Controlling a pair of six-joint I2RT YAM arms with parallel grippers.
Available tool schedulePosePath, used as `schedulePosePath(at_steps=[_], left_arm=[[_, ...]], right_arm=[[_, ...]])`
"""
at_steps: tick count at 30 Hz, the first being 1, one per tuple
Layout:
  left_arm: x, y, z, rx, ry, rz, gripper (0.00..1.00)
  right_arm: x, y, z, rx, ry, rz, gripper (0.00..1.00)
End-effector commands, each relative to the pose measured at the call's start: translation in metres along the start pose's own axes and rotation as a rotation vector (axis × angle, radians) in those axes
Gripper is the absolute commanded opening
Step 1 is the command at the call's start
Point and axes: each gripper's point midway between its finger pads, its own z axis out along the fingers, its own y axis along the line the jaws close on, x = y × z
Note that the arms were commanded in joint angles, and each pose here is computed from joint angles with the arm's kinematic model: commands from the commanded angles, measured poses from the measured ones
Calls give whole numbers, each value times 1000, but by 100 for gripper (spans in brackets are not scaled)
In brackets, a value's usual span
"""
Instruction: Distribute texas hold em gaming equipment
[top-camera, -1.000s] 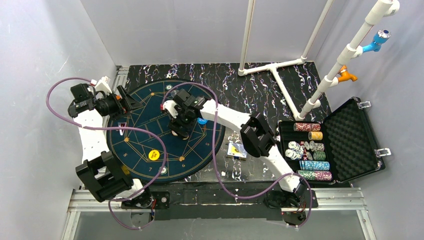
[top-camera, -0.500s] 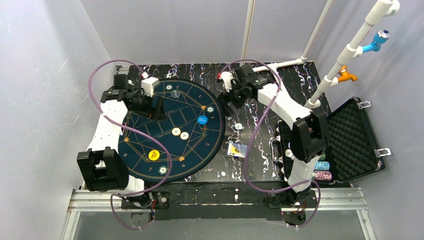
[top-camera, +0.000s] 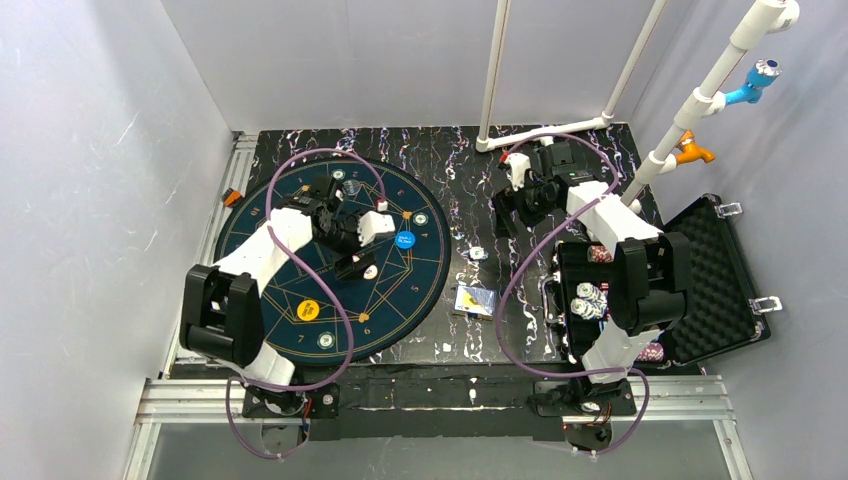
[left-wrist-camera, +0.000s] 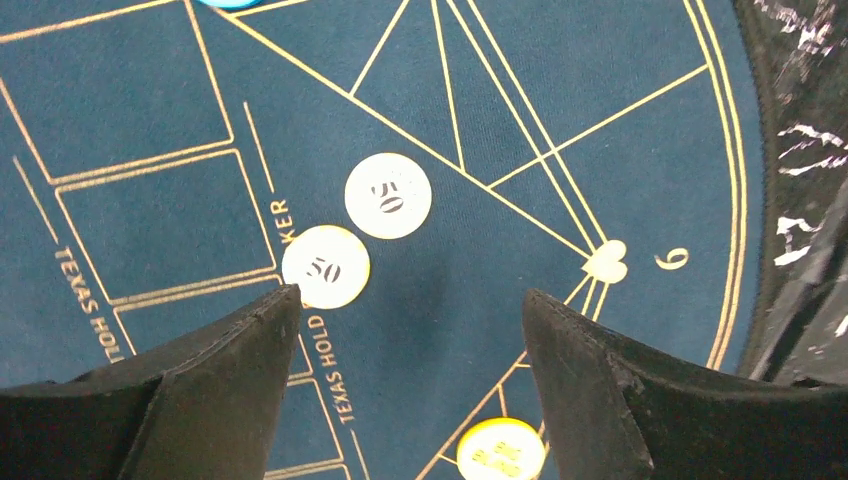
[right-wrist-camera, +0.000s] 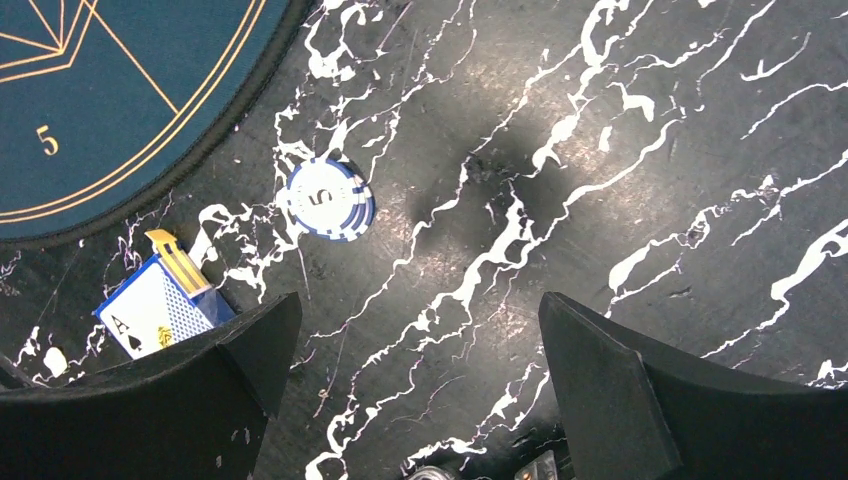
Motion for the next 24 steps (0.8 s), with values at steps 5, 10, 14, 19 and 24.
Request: schedulePosePath(at_steps=[5,10,14,19,24], left_arm=[[-3,-1,33,105,-34,310,74],[-3,-4,50,161,-50,354,73],[-1,-3,62,178,-38,374,72],[13,-1,76,187,20,398,67],[31,-1,84,198,77,412,60]], right_arm=[[-13,-1,-11,-17,-92,-41,98],[-9,-1,-9,-25,-80,-36,98],[-7,-1,-7,-32,-74,-32,98],[-6,-1,-7,-40,-70,-28,98],[-6,0,-7,-46,-69,-28,98]])
